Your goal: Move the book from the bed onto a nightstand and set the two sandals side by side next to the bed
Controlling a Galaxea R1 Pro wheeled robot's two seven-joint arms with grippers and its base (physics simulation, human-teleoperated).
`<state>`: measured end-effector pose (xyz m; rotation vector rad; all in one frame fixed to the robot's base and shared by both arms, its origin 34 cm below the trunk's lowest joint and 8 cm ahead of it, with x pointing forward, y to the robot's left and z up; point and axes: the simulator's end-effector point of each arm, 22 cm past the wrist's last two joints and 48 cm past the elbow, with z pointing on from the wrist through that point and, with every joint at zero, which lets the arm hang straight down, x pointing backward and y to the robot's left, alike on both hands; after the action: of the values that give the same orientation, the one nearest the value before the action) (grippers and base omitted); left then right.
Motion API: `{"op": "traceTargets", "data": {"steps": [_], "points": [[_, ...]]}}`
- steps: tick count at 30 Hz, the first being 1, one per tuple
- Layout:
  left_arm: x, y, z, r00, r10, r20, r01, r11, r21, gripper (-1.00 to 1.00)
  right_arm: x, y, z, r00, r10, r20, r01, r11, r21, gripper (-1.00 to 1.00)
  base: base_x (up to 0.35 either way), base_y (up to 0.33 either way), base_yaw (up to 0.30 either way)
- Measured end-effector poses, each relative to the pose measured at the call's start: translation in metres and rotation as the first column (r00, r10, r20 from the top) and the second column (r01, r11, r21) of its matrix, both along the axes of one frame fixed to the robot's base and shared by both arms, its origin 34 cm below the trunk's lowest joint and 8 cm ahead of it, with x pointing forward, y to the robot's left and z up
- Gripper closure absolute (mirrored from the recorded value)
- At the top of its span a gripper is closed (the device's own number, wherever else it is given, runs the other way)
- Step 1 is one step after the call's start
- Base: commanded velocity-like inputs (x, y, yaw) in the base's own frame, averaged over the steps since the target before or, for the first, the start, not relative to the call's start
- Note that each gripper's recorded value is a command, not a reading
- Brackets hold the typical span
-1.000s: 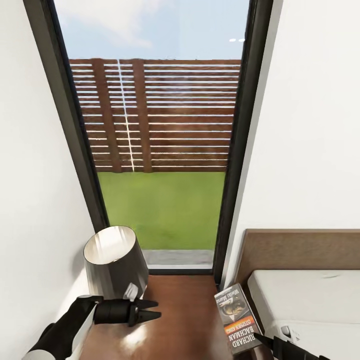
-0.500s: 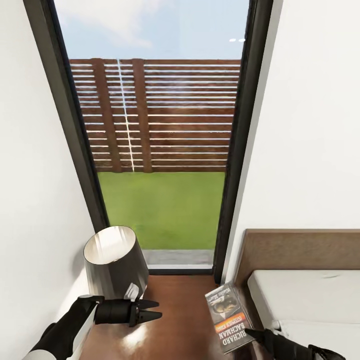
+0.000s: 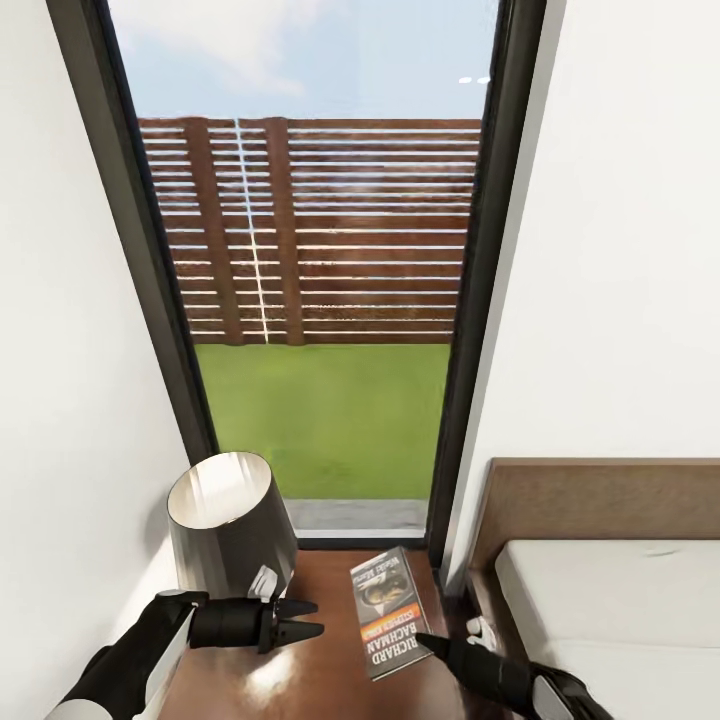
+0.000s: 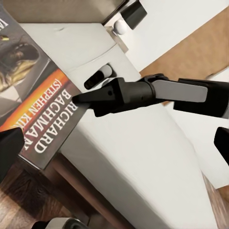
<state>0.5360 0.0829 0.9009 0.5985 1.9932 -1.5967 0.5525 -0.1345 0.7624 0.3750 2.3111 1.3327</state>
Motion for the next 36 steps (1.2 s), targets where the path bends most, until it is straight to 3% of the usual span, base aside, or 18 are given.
{"op": "traceTargets", "data": {"steps": [6,15,17,19,22,26,28,36], "points": [[0.000,-0.001,0.000,1.000,-0.003,0.001,0.003,1.000,-0.002,-1.00,0.002,0.012,0.003,1.000,-0.014,-0.001,0.014,1.000,0.026,1.00,0.000,0.000,0.000],[-0.001,-0.011,0.003,1.000,-0.007,0.000,0.007,1.000,-0.018,-1.00,0.003,0.012,0.004,1.000,-0.017,-0.003,0.018,0.999,0.031,1.00,0.000,0.000,0.000],[-0.001,-0.012,0.003,1.000,-0.007,0.000,0.007,1.000,-0.019,-1.00,0.006,0.011,0.009,0.999,-0.045,-0.023,0.047,0.996,0.073,1.00,0.000,0.000,0.000],[-0.001,-0.012,0.003,1.000,-0.007,0.000,0.007,1.000,-0.019,-1.00,0.005,0.016,0.017,0.993,-0.069,-0.095,0.084,0.983,0.164,1.00,0.000,0.000,0.000],[-0.001,-0.012,0.003,1.000,-0.007,0.000,0.007,1.000,-0.019,-1.00,0.001,0.022,0.025,0.986,-0.059,-0.158,0.096,0.967,0.236,1.00,0.000,0.000,0.000],[-0.001,-0.012,0.003,1.000,-0.007,0.000,0.007,1.000,-0.021,-1.00,0.003,0.027,0.040,0.989,-0.050,-0.139,0.091,0.947,0.307,1.00,0.000,0.000,0.000],[-0.001,-0.012,0.003,1.000,-0.007,-0.001,0.007,1.000,-0.022,-1.00,0.004,0.028,0.046,0.991,-0.046,-0.126,0.086,0.940,0.332,1.00,0.000,0.000,0.000],[-0.001,-0.012,0.003,1.000,-0.006,-0.002,0.006,1.000,-0.021,-1.00,0.003,0.028,0.047,0.991,-0.044,-0.123,0.084,0.938,0.337,1.00,0.000,0.000,0.000]]}}
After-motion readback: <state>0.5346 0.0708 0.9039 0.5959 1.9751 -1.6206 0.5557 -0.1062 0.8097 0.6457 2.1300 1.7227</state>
